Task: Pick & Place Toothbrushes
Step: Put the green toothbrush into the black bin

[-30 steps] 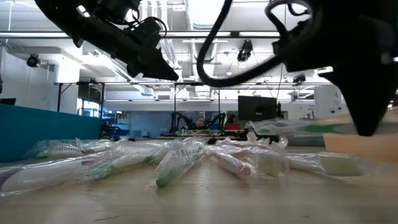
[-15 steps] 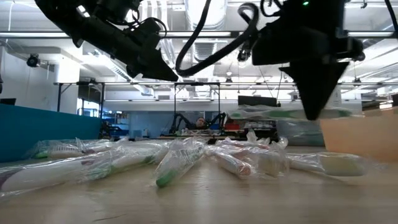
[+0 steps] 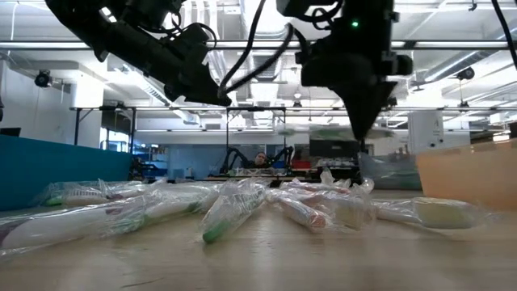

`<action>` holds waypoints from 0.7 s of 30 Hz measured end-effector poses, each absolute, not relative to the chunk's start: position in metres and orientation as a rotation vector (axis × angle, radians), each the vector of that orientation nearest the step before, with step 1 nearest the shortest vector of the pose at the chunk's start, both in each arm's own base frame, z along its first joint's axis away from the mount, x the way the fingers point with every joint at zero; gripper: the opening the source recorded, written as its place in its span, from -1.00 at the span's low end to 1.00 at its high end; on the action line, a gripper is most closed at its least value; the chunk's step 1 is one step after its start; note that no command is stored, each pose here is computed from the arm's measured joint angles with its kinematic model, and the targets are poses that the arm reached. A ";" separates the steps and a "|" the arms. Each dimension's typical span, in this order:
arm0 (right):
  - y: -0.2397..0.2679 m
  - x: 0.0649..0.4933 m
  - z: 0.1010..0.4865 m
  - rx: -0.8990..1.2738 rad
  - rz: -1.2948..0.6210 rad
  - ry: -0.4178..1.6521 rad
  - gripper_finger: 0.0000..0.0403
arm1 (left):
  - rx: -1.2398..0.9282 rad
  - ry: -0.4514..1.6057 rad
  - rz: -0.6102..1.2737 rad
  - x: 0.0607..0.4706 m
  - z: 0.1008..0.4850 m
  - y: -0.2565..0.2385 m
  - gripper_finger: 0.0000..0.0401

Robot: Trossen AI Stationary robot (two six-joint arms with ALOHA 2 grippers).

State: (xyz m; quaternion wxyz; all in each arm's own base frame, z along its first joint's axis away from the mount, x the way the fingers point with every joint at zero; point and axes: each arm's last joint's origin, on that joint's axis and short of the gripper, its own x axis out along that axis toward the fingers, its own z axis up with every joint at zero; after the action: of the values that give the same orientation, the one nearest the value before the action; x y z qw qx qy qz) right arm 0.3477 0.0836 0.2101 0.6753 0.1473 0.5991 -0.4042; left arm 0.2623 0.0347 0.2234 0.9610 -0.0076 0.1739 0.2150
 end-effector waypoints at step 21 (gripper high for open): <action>-0.031 0.294 0.316 0.248 -1.071 1.103 -0.86 | -0.029 0.352 0.439 0.262 0.223 0.035 -0.67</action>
State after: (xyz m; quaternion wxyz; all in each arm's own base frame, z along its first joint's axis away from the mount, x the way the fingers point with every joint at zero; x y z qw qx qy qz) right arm 0.2939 -0.0312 0.3156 0.7119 0.1117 0.4975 -0.4829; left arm 0.2622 0.0349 0.2232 0.9606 -0.0145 0.1736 0.2168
